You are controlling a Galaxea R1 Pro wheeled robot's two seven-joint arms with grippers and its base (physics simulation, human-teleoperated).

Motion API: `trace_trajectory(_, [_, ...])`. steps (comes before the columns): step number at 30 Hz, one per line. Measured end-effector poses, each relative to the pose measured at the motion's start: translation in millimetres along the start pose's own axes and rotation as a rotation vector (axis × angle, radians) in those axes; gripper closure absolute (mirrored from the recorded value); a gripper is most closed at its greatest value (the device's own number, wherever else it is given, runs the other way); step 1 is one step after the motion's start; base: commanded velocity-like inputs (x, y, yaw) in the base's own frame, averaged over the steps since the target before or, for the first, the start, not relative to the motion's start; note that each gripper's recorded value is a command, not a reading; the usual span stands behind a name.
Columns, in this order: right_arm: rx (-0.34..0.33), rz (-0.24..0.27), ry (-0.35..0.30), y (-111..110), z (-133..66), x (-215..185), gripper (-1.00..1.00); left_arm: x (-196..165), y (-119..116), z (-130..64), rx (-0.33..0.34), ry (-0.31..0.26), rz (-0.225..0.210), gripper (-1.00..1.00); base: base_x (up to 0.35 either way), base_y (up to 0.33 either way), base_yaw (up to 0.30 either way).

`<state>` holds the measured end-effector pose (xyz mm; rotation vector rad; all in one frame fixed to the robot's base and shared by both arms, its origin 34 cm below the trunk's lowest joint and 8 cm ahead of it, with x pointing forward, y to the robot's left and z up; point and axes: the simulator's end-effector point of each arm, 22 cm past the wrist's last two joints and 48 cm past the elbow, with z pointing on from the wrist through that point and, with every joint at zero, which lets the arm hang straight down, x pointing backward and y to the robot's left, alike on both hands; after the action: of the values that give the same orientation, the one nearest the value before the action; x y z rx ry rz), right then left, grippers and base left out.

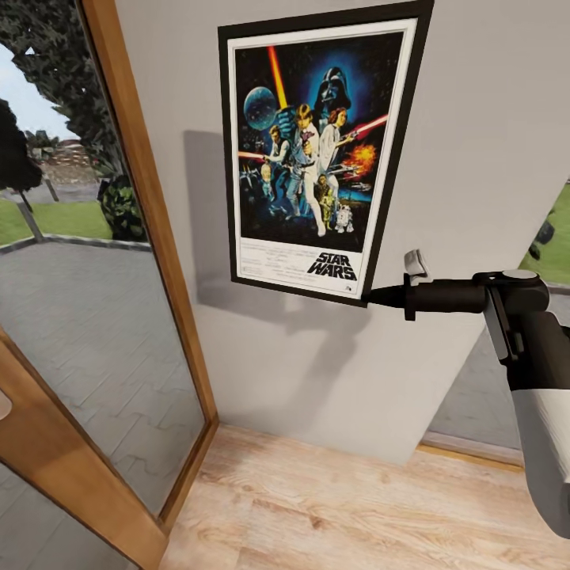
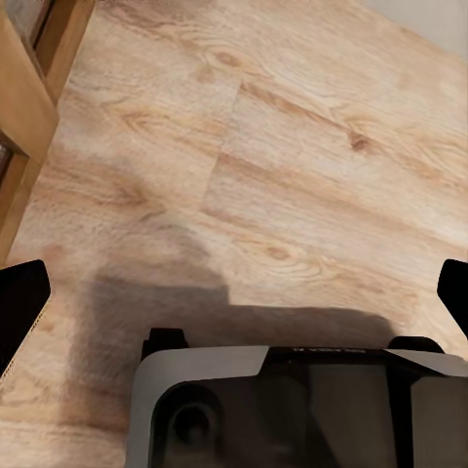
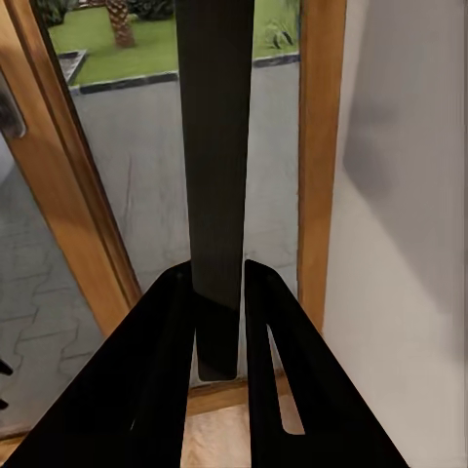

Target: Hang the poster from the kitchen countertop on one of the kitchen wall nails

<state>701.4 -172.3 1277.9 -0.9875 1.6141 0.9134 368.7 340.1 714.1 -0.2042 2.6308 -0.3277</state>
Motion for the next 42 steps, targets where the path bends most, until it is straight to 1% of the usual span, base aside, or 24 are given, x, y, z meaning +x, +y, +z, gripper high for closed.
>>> trace_trajectory(17, [-0.001,0.0,-0.001,0.2,0.0,-0.2,1.0,-1.3,3.9,-1.3,-0.005,0.0,0.004,-1.0,0.029,-0.019,0.0])
trace_trajectory(24, [-0.001,0.0,-0.002,0.5,0.0,-0.4,1.0,-1.3,3.9,-1.4,-0.005,-0.001,0.003,-1.0,0.136,0.0,0.0])
trace_trajectory(34, [-0.001,-0.001,-0.003,0.4,-0.2,-0.8,1.0,-1.3,3.9,-1.3,-0.005,-0.001,0.003,-1.0,0.057,0.0,0.0])
trace_trajectory(42, [-0.001,-0.001,-0.003,0.4,-0.4,-1.0,1.0,-1.5,3.9,-1.4,-0.005,-0.001,0.003,-1.0,0.095,-0.076,0.0])
